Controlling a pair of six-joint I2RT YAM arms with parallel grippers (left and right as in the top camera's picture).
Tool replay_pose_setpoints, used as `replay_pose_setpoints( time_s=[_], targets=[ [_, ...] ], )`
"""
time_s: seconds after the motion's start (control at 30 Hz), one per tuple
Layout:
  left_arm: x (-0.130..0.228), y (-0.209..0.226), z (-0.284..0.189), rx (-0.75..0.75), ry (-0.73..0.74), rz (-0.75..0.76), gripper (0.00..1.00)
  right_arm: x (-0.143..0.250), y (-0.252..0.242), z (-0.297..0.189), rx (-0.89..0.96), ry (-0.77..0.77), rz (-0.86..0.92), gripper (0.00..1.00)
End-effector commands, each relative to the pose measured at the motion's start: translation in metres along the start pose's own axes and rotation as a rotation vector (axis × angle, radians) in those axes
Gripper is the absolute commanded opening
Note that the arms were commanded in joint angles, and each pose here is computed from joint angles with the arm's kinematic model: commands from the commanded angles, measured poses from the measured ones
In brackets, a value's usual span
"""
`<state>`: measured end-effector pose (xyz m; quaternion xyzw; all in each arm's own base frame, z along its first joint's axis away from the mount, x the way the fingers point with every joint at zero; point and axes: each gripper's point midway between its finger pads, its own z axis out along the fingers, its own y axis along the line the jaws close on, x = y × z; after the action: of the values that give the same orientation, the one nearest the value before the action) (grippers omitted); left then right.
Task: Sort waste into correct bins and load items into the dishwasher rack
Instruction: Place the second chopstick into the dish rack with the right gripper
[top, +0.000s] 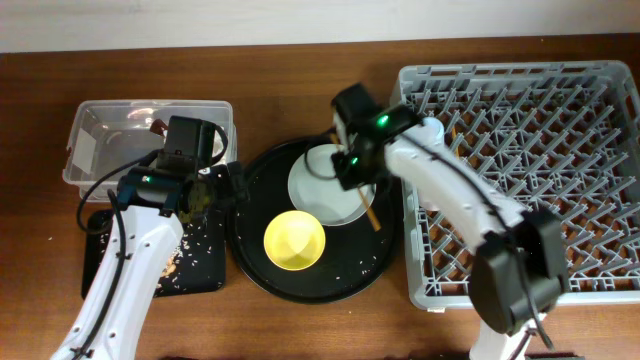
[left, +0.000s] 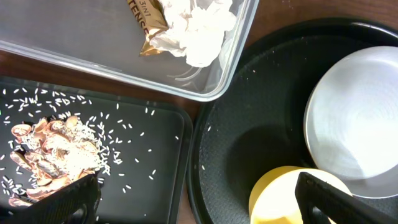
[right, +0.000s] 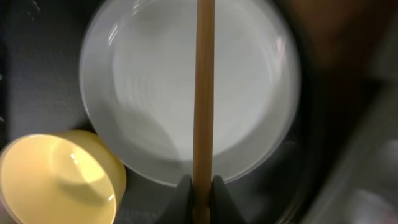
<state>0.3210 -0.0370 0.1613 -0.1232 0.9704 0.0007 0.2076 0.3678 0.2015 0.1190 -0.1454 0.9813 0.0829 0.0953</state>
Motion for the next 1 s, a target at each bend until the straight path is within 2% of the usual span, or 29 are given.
replay_pose_setpoints(
  time_s=[0.0, 0.07, 0.4, 0.63, 0.97],
  targets=[
    [-0.007, 0.002, -0.009, 0.001, -0.035, -0.002, 0.99, -0.016, -0.040, -0.051, 0.025, -0.067, 0.031, 0.04],
    [-0.007, 0.002, -0.009, 0.001, -0.035, -0.002, 0.99, -0.011, -0.081, -0.063, 0.050, -0.049, 0.114, 0.04],
    [-0.007, 0.002, -0.009, 0.001, -0.035, -0.002, 0.99, 0.019, -0.204, -0.080, 0.118, -0.033, 0.338, 0.04],
    [-0.007, 0.002, -0.009, 0.001, -0.035, -0.002, 0.99, 0.039, -0.239, -0.071, 0.126, 0.008, 0.362, 0.04],
    [-0.007, 0.002, -0.009, 0.001, -0.035, -0.002, 0.99, 0.045, -0.244, -0.051, 0.113, 0.058, 0.360, 0.04]
  ],
)
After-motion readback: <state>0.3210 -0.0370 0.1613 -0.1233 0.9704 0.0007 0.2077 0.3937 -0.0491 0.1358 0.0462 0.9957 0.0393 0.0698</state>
